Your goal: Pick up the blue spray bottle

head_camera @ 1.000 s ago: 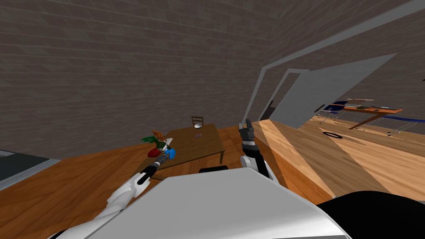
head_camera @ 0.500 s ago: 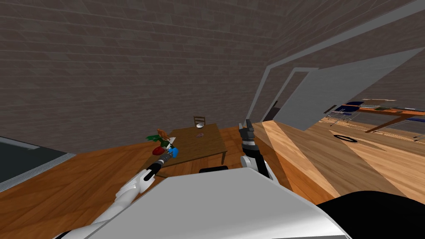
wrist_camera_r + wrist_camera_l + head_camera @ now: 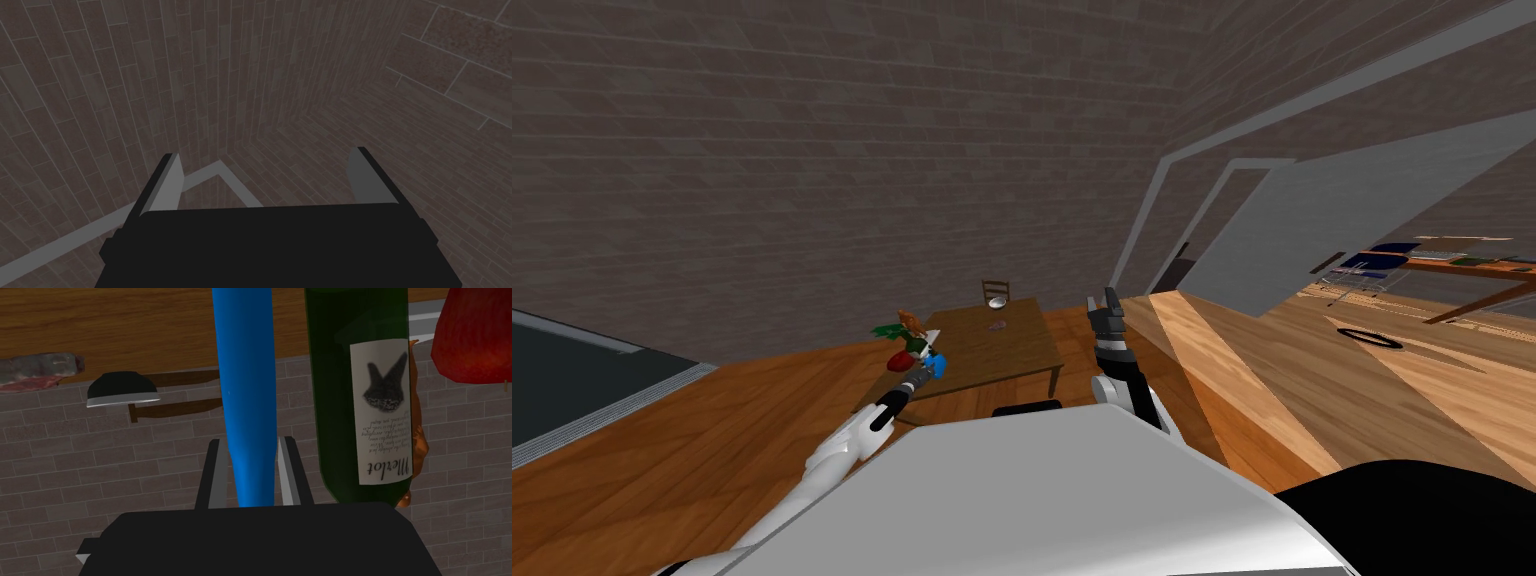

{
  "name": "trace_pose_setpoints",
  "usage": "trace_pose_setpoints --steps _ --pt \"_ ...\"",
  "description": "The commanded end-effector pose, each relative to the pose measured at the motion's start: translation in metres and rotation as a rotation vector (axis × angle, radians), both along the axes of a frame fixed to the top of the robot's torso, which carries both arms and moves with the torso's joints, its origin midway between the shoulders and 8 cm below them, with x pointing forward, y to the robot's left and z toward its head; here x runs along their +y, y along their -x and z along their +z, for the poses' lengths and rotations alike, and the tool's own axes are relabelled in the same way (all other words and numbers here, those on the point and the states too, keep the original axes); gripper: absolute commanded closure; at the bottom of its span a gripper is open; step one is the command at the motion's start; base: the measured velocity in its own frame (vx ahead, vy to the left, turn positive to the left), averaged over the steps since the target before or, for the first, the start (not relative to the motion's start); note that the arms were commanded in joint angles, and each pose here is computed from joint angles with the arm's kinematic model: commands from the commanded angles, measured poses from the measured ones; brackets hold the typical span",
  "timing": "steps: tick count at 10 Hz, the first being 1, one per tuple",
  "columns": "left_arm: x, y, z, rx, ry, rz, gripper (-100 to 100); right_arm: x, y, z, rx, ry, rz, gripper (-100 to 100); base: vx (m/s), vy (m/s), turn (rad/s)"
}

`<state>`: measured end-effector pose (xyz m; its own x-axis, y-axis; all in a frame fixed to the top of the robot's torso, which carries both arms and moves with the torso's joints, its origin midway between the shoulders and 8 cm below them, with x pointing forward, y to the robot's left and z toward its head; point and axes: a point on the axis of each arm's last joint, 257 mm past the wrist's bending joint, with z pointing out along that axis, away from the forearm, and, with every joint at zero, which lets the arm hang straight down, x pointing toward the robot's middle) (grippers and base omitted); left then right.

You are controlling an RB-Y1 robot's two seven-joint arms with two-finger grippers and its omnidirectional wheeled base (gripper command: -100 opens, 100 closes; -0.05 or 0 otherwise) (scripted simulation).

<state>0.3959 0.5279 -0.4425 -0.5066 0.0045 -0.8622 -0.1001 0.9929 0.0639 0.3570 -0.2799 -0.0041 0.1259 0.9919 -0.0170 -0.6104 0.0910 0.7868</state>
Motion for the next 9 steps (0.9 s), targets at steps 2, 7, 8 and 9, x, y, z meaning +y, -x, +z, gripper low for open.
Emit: trace_pose_setpoints --steps 2,7,8,9 --pt "-0.012 -0.017 0.018 -0.042 -0.003 -0.026 100 0.0 0.0 0.0 0.0 0.0 0.0 0 -0.001 0.002 0.006" --pt "-0.039 -0.02 0.014 -0.033 0.008 -0.042 100 0.0 0.0 0.0 0.0 0.0 0.0 0 0.004 0.027 0.058" --pt "-0.043 -0.025 0.019 -0.045 0.009 -0.051 100 0.0 0.0 0.0 0.0 0.0 0.0 0 0.0 0.011 -0.034" --pt "-0.043 -0.025 0.019 -0.045 0.009 -0.051 100 0.0 0.0 0.0 0.0 0.0 0.0 0 0.0 0.0 0.0"
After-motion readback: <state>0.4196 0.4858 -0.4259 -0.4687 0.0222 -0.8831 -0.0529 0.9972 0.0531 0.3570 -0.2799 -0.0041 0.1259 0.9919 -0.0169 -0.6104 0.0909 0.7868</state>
